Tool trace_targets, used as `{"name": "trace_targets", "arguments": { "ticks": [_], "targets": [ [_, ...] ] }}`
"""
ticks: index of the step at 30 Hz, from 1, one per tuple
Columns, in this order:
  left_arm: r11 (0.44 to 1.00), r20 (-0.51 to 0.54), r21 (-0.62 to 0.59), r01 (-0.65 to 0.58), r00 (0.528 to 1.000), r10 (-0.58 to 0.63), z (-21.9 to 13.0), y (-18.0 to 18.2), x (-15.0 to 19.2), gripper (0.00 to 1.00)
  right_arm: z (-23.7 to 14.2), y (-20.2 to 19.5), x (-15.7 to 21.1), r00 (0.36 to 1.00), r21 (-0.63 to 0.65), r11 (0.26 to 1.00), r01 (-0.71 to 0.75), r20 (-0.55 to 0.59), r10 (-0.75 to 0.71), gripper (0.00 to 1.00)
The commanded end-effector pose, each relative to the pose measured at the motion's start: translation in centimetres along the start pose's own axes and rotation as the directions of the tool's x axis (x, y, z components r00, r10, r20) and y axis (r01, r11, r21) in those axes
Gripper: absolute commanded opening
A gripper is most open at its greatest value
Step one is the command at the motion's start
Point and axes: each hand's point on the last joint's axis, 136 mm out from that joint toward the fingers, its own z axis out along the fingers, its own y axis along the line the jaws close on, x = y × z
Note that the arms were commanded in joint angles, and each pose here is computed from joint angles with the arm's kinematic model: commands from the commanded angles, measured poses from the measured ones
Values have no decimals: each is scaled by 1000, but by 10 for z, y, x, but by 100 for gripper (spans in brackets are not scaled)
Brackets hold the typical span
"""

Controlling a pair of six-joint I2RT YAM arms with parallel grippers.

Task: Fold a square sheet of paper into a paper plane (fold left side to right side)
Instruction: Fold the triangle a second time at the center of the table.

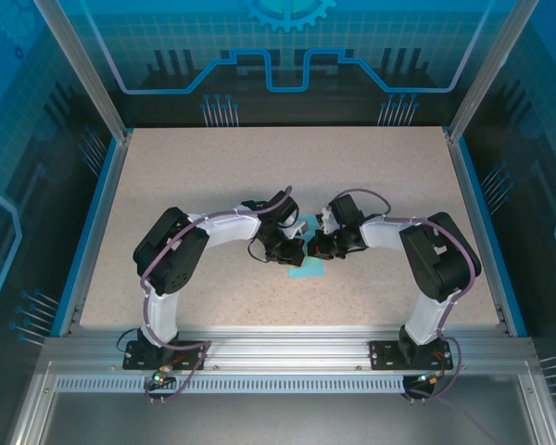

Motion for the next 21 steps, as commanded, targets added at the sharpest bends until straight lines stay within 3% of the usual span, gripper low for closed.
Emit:
{"name": "trace_targets", "arguments": {
  "ticks": [1,21],
  "targets": [
    [1000,-40,-26,5,999,-6,9,7,4,0,11,-19,19,997,80,996,-36,-62,41,2],
    [993,-98,-99,62,993,-72,0,36,55,0,11,-26,20,996,120,992,-35,-72,44,2]
  ]
}}
